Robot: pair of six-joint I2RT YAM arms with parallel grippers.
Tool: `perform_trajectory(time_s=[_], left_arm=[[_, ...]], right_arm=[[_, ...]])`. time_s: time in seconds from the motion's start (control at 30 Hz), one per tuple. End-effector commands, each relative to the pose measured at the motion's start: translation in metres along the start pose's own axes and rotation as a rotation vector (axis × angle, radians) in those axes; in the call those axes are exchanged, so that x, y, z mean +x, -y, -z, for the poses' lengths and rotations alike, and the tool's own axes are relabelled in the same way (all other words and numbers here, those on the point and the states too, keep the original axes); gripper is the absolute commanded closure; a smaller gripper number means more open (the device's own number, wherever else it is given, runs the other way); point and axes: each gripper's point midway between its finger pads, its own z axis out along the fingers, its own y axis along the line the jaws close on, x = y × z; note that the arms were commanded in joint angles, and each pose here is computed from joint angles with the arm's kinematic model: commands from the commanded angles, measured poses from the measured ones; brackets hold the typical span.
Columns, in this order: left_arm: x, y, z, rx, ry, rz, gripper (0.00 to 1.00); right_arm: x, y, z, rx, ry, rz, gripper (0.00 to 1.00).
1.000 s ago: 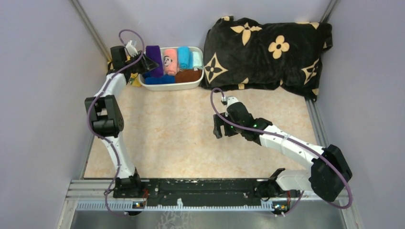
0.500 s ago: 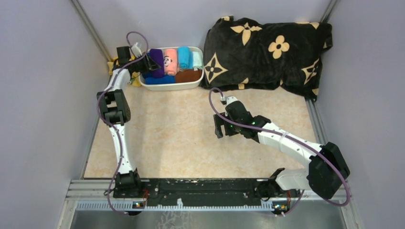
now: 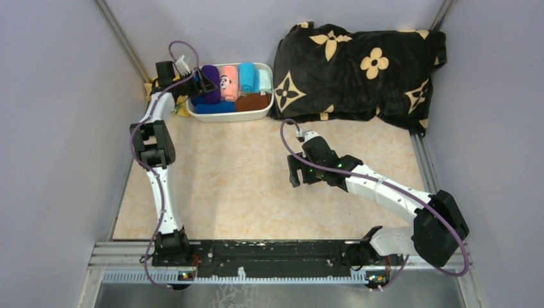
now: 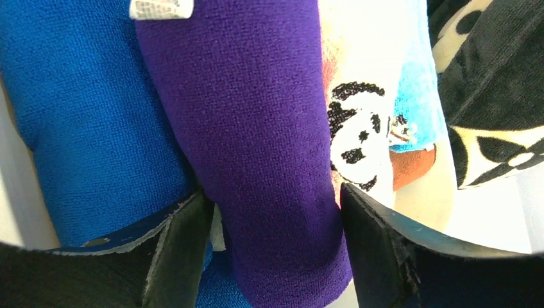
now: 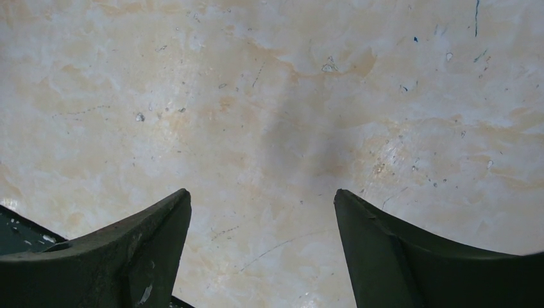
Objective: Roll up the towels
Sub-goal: Place the towel in the bin.
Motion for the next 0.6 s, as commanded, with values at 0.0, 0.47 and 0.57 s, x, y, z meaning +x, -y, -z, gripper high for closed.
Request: perform_trajectory(time_s=[0.0,0.47,0.57], left_arm=[[-0.025,0.006,0.01,0.009,0.064,-0.029,0.22],[-0.057,0.057,0.091,-0.105,0.171,-0.08,0.01],[-0.042,0.078,0.119,-0.121,0.169,-0.046,0.01]], right_arm=[[-0.03,-0.004,0.014,-0.01,0.091,-0.026,0.18],[-0.079,0.021,0.039,0.12,0.284,-0.022,0.1],[-0.094,0.042,0.048,0.192,0.338,-0.043,0.07]])
